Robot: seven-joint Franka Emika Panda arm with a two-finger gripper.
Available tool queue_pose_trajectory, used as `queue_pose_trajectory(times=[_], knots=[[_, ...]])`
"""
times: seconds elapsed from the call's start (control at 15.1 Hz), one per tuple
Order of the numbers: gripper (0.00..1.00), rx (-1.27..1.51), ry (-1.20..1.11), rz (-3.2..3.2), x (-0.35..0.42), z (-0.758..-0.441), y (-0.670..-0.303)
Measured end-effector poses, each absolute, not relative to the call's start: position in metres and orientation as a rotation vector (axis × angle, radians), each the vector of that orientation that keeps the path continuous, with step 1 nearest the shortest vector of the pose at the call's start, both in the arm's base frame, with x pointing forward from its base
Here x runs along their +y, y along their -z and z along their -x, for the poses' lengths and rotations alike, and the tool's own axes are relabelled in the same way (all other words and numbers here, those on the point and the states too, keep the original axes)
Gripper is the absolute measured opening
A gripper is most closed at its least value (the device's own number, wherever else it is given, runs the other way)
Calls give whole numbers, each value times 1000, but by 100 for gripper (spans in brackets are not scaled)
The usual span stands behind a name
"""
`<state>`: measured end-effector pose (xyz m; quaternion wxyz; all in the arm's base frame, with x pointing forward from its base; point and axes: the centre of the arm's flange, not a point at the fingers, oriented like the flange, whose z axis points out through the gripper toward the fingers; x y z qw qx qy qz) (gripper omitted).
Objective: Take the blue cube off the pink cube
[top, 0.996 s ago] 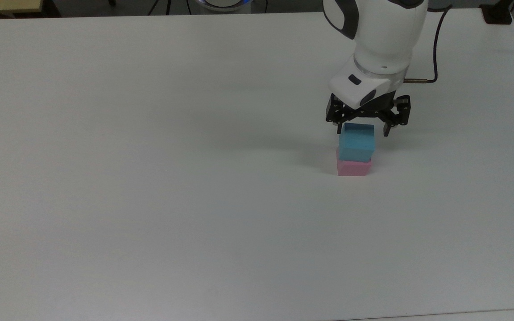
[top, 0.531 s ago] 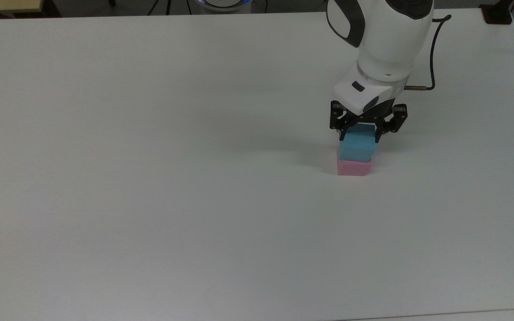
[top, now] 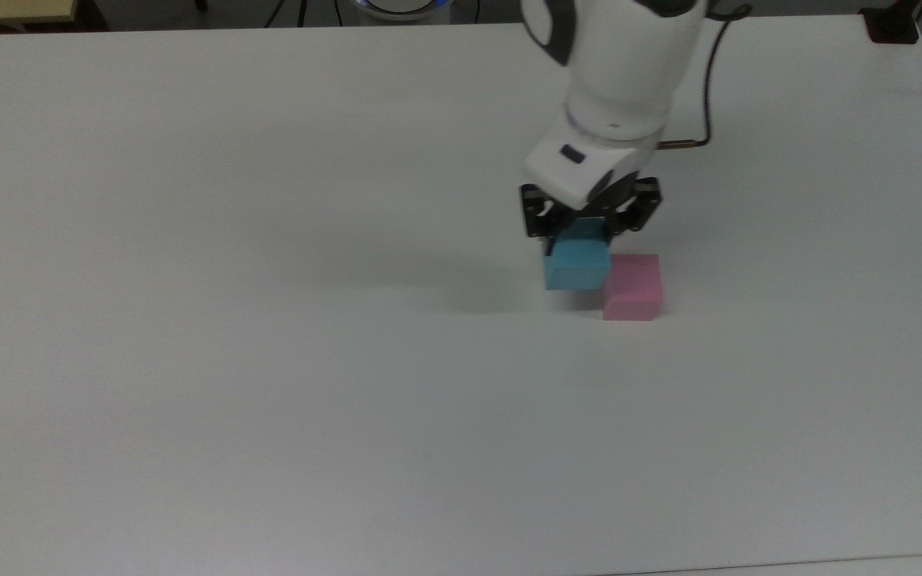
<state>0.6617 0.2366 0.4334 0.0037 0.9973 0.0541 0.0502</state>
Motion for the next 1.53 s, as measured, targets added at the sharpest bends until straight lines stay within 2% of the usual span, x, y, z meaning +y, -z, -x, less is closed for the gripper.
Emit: queue_pose_trajectory(times=[0.13, 0.27, 0.46, 0.6, 0.8, 0.86, 0.93, 1.19, 1.33, 1.39, 1.53], knots=[[61, 246, -129, -3109, 195, -673, -426], [61, 263, -59, -3097, 151, -684, -399], [62, 227, -30, -3095, 122, -695, -368], [66, 225, -16, -3094, 108, -697, -361], [93, 219, -25, -3095, 103, -698, -365], [99, 217, -35, -3095, 102, -698, -369], [100, 215, -52, -3097, 101, -698, -377], [100, 165, -65, -3101, 79, -683, -445], [100, 117, -14, -3103, 57, -663, -491], [100, 72, 5, -3106, 38, -645, -527], [100, 18, 7, -3109, 15, -625, -562]])
